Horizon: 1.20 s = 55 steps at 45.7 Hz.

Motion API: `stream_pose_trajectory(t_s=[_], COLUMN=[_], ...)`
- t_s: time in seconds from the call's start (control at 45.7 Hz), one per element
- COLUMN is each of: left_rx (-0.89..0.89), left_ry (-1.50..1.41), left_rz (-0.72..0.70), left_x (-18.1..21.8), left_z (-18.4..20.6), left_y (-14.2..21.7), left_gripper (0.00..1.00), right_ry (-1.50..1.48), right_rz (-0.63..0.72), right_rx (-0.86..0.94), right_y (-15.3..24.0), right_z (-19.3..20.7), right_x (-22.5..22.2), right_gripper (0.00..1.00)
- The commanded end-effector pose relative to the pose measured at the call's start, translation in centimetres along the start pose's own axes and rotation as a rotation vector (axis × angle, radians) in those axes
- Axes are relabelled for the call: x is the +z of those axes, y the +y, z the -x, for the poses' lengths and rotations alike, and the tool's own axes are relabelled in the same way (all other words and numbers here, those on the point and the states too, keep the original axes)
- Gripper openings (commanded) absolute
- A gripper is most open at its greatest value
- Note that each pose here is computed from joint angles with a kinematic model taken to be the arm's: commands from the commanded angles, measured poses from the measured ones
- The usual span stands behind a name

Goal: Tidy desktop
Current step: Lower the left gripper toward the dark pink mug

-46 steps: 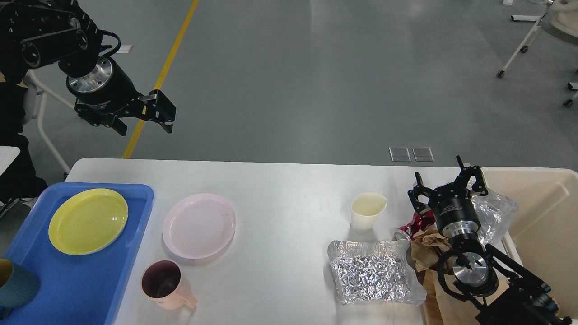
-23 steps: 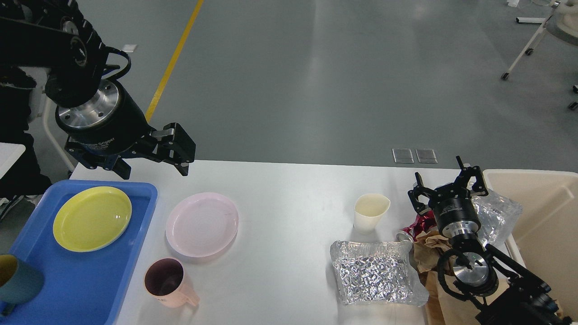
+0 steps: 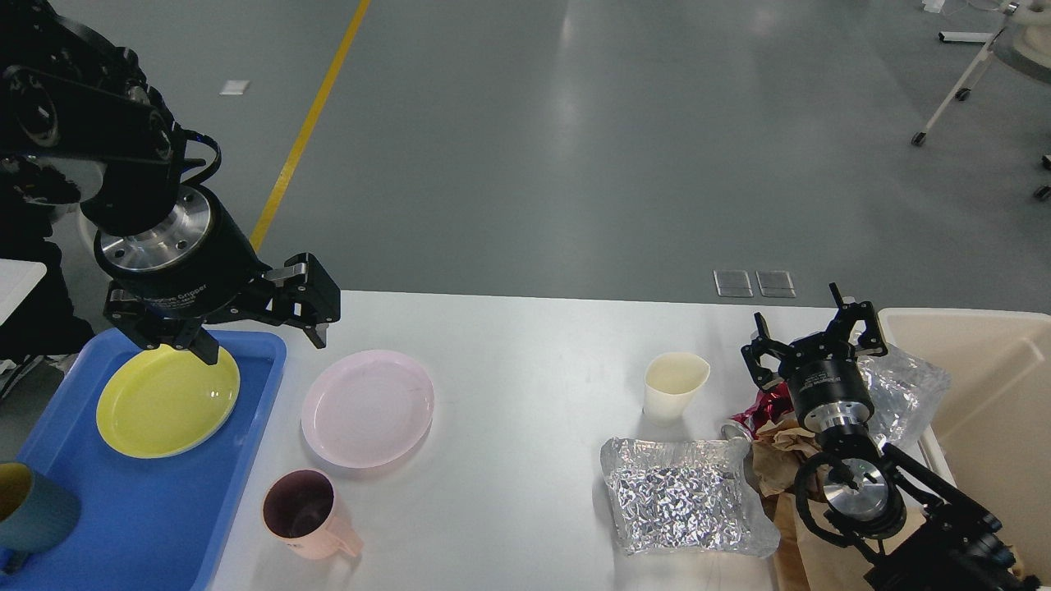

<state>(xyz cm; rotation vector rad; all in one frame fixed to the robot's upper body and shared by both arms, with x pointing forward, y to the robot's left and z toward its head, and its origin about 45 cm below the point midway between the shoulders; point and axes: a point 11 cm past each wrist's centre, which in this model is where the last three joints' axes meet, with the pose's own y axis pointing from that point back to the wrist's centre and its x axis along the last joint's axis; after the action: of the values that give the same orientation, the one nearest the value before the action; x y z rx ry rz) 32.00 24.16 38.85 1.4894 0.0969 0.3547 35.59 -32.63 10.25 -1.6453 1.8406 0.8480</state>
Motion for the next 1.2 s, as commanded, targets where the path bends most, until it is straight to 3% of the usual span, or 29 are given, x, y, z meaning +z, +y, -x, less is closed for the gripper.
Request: stream_pose_trajectory(t_s=[0.0,0.525,0.81,1.182], left_rx=[-0.090,-0.110,-0.144,-0.121], left_ry=[0.040,0.093,0.125,0.128], left_rz=[-0.020,-0.113,-0.073,-0.046], left_x=[-1.8,-11.6,-11.7,-11.1], left_z=[0.4,3.9,5.0,5.4], left_y=[-4.1,-19.2,-23.2,-25.5], left_gripper=[0.94,0.94,0.94,0.89], right_ry=[0.001,-0.001,-0.001,-0.001], right_rz=[0.000,0.000,0.000,0.000], right_rx=[0.001,0.001,0.001,0.001], right_y=[0.0,0.0,0.0,0.0], right_z=[0.0,0.0,0.0,0.0], right_x=[0.0,0.1,0.1,0.1], right_gripper=[1.00,1.00,1.00,1.00])
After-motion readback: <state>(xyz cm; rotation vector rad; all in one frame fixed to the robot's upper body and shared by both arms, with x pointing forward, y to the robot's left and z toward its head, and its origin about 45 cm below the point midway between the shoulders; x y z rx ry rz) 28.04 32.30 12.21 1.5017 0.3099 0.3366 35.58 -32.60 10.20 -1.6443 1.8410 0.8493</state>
